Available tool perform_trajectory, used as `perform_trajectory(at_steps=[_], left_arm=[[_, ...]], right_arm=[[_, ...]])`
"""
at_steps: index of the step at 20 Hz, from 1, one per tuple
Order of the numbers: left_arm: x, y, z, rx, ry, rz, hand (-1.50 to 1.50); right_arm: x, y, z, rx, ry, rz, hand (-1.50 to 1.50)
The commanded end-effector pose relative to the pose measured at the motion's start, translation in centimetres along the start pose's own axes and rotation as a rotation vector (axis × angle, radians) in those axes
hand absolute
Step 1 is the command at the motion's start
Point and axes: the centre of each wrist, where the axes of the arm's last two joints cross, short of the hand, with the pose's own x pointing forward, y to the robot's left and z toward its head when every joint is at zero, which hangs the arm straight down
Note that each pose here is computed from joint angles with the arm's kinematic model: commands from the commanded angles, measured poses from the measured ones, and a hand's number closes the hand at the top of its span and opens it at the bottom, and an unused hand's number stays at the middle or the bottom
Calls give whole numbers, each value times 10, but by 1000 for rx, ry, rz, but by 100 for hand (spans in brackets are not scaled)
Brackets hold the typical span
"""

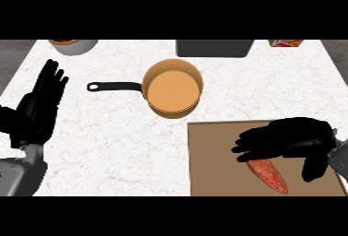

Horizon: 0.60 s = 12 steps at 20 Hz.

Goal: Pick the sweet potato from the tray and place it in the pot

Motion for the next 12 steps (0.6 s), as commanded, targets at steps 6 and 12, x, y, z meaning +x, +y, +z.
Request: perform_trajectory(at_steps=[6, 12], left_arm=[[-7, 4, 9, -6, -4, -9, 0], [-7, 3, 3, 17, -15, -9, 0]], right_arm=[[-25, 24, -10, 73, 8, -4, -150], [-23, 25, -25, 87, -18, -18, -150]])
